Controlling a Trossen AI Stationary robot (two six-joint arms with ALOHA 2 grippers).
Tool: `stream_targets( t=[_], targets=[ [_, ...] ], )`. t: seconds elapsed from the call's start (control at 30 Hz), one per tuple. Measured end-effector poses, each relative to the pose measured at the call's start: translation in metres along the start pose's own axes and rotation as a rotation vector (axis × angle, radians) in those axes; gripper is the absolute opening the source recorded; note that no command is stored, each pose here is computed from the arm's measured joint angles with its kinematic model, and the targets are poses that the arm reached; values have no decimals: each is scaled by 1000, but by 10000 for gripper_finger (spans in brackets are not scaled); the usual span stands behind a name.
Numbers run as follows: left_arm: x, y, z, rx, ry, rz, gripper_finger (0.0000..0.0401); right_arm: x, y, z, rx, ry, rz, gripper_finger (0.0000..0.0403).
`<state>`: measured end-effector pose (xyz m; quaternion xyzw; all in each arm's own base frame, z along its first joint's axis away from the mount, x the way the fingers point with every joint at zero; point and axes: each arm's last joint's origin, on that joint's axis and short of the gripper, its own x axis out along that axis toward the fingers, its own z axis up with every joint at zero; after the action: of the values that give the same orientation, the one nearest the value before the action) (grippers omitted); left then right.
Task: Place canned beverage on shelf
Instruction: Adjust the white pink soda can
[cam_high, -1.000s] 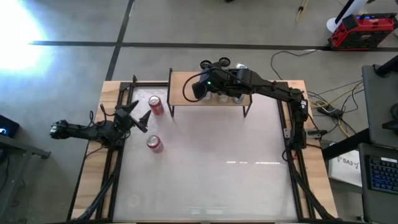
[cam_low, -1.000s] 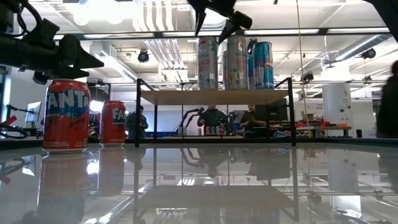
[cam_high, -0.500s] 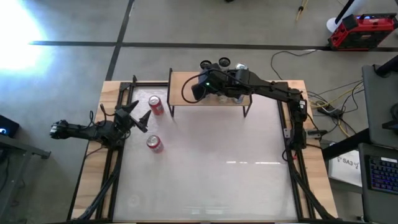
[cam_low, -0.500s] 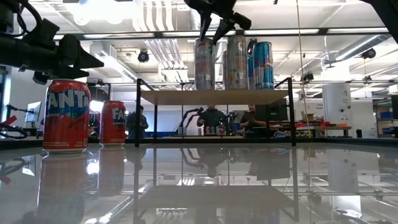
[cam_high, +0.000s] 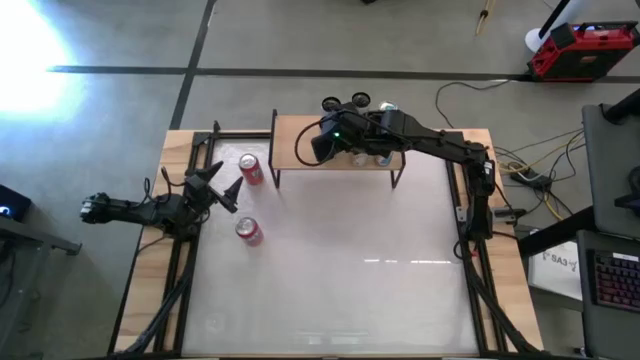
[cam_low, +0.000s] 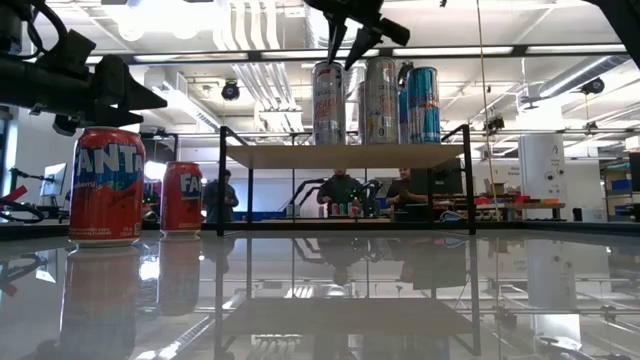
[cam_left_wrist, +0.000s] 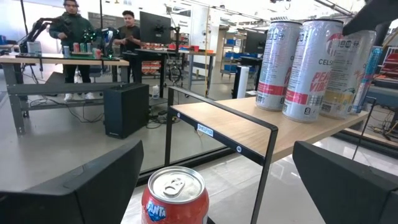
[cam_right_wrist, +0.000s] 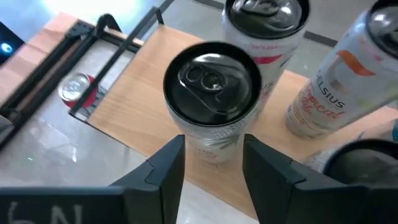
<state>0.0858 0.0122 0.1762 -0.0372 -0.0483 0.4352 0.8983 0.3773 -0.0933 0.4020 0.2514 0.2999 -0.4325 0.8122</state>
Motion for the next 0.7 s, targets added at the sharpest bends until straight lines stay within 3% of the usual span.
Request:
stream_targets(
  t=[0.3, 0.7],
  targets=[
    [0, 0, 0, 0, 0, 0, 398, -14, -1, 6, 51, -35, 21, 200],
    [0, 0, 0, 0, 0, 0, 398, -12, 2, 9, 71, -87, 21, 324]
  ],
)
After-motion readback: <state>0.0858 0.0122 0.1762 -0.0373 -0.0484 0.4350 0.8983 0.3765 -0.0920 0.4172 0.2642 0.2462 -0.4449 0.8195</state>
